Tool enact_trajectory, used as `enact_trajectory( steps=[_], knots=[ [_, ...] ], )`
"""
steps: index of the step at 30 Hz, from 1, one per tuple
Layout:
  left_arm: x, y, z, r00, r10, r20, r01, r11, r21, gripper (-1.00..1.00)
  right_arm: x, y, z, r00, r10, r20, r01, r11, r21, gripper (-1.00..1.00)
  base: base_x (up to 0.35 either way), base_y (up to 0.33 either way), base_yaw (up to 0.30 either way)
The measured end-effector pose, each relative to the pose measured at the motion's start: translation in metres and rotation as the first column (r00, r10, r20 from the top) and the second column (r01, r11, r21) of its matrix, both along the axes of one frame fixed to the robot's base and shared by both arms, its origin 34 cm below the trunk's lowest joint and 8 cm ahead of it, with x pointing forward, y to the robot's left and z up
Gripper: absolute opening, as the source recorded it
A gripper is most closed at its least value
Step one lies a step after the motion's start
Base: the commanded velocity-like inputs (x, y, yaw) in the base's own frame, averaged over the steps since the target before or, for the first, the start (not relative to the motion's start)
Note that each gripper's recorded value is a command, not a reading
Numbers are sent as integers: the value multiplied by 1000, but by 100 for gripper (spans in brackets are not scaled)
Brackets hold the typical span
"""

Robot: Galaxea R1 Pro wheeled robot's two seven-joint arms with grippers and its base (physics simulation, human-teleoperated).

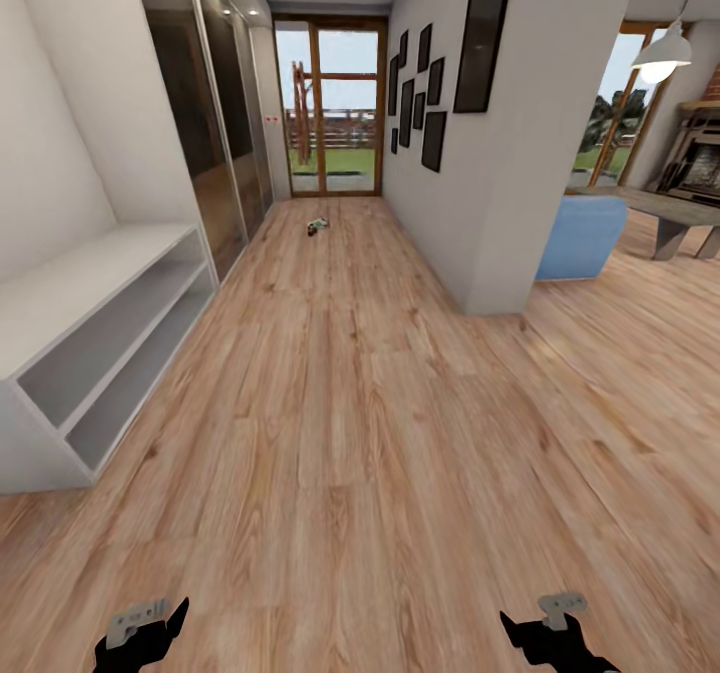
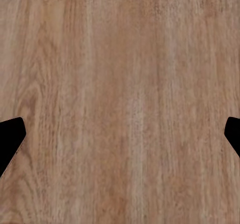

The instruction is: Pick up the two gym shoes and the two sandals from the corridor floor and place them onto the hallstand (shoe rack) in the corridor, making sure they are on the rack and not on the floor. Arrange them so the two gym shoes are next to each other and the two sandals are next to each other.

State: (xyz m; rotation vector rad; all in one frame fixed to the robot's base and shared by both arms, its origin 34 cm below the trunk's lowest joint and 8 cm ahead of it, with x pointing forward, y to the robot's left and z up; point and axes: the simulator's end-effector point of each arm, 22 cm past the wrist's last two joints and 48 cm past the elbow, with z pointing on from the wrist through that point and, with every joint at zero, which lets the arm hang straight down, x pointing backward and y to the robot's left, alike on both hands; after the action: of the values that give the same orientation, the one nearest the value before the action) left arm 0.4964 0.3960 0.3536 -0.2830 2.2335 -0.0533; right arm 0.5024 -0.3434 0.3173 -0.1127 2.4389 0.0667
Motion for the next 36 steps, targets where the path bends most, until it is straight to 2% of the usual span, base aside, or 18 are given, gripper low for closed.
enact_trajectory(
  steps=[36],
  knots=[
    [0, 0, 0, 1000, 1, 0, -1, 1000, 0, 100, 0, 4, 0, 1000, 5, -1, -5, 1000, 5, 100, 338, 0, 0]
  ],
)
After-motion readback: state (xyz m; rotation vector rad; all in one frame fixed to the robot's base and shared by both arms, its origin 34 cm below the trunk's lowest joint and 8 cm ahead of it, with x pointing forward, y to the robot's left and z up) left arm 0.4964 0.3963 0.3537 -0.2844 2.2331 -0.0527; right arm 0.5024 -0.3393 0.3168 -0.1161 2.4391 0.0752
